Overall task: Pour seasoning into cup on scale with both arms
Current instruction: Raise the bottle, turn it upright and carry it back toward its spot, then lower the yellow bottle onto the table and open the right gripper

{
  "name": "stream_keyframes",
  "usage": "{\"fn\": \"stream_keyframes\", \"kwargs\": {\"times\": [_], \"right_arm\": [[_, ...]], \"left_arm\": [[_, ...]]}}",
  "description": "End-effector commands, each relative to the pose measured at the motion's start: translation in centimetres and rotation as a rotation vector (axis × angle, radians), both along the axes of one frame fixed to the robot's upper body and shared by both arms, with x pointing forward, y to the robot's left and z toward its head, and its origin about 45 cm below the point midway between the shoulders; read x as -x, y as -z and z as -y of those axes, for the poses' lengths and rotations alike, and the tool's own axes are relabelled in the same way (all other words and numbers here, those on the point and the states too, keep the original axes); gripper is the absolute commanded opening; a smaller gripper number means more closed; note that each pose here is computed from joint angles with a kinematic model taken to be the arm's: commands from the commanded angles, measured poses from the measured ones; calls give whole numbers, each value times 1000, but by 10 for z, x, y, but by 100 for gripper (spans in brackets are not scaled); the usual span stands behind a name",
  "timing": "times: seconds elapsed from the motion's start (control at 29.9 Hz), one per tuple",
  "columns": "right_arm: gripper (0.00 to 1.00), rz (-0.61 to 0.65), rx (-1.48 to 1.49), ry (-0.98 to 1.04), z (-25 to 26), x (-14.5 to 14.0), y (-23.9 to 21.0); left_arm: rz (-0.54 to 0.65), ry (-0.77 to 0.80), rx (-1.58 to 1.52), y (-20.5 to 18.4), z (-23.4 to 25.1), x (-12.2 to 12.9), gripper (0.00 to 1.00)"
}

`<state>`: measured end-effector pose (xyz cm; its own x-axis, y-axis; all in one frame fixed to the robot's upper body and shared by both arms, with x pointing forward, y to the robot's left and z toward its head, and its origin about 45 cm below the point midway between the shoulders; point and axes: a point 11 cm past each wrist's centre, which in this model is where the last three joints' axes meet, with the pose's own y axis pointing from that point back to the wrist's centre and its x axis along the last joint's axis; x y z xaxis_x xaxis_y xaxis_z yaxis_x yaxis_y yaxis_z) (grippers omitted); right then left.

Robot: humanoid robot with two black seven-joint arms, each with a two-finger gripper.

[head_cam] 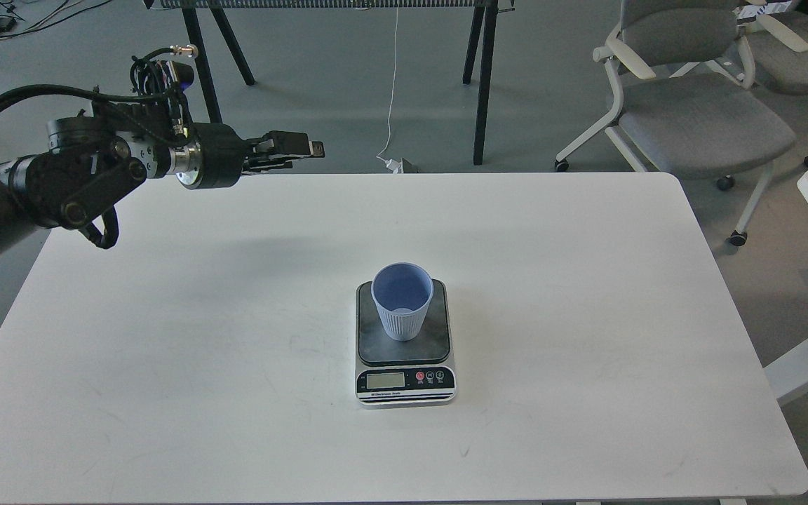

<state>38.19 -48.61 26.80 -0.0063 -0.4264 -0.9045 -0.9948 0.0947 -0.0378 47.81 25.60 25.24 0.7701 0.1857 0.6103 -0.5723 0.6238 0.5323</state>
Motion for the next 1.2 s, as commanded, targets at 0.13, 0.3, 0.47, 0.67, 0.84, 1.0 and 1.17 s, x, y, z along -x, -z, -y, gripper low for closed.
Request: {"fn": "stream_keyframes", "kwargs": {"times": [0.13, 0.3, 0.47, 0.67, 0.84, 1.0, 1.17], "right_arm": [[11, -146, -155, -56, -59, 31, 88], [11, -191, -217, -114, -99, 39, 120], [11, -211, -252, -188, -139, 45, 138], [11, -227, -265, -259, -174, 54, 153], [11, -245, -258, -291, -189, 63, 165], [11, -261, -259, -305, -196, 71, 173], [11, -281, -261, -317, -203, 80, 182]], "left_arm": [[-5, 3, -1, 2, 1, 1, 74], [-10, 5, 0, 5, 2, 2, 74], [-14, 9, -1, 7, 4, 3, 74], [-19, 11, 0, 10, 5, 4, 74], [-20, 13, -1, 11, 6, 4, 74], [-22, 11, -1, 12, 5, 4, 74], [-29, 9, -1, 15, 4, 6, 74]]}}
